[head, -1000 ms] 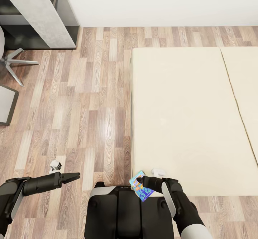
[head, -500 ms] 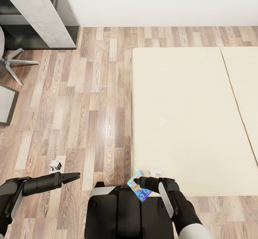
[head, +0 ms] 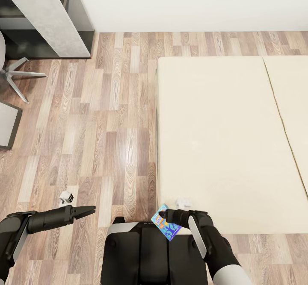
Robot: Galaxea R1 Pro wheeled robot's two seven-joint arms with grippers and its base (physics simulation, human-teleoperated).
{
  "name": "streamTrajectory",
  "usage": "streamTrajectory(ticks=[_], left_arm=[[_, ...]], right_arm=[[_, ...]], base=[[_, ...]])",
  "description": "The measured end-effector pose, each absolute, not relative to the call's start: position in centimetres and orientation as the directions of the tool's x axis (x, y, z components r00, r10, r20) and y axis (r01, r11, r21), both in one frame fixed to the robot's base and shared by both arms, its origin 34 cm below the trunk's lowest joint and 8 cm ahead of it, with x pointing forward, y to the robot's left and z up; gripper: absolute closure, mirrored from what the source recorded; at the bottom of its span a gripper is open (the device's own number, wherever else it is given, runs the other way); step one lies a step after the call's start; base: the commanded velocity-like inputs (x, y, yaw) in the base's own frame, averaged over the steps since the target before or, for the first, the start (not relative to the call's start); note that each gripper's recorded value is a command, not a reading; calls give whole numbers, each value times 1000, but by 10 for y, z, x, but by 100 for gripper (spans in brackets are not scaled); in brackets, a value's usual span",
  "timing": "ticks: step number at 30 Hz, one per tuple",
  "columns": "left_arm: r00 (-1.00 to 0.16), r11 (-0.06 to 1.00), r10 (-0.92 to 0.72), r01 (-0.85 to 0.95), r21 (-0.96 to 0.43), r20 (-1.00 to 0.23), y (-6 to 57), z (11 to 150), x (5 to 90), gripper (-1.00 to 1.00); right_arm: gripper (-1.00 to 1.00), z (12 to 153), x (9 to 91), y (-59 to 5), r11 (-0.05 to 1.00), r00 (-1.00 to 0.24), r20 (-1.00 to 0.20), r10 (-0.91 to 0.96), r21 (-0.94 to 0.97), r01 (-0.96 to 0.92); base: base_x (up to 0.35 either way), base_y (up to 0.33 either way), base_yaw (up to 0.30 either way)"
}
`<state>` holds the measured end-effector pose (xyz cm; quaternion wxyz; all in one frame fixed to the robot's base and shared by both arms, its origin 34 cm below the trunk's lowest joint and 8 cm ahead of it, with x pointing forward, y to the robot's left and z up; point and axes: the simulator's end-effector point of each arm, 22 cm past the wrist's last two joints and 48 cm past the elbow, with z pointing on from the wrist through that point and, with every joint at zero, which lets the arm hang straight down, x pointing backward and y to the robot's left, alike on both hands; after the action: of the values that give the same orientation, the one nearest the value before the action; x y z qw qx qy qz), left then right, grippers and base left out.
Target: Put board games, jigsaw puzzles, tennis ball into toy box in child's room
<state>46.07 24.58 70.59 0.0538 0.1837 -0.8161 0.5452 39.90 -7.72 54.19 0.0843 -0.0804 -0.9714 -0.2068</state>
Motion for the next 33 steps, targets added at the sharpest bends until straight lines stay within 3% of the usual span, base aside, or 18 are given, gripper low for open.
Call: streamTrajectory(ticks=[13, 33], left_arm=[[-927, 338, -241, -358, -871, 287, 246, 706, 461, -100], [-935, 339, -242, -333, -880, 261, 246, 716, 469, -100]], right_arm=[[-100, 542, 404, -79, 904, -975, 183, 126, 385, 189], [-100, 577, 480, -88, 900, -988, 12, 157, 410, 148]], base=[[0, 0, 0], [0, 0, 0]])
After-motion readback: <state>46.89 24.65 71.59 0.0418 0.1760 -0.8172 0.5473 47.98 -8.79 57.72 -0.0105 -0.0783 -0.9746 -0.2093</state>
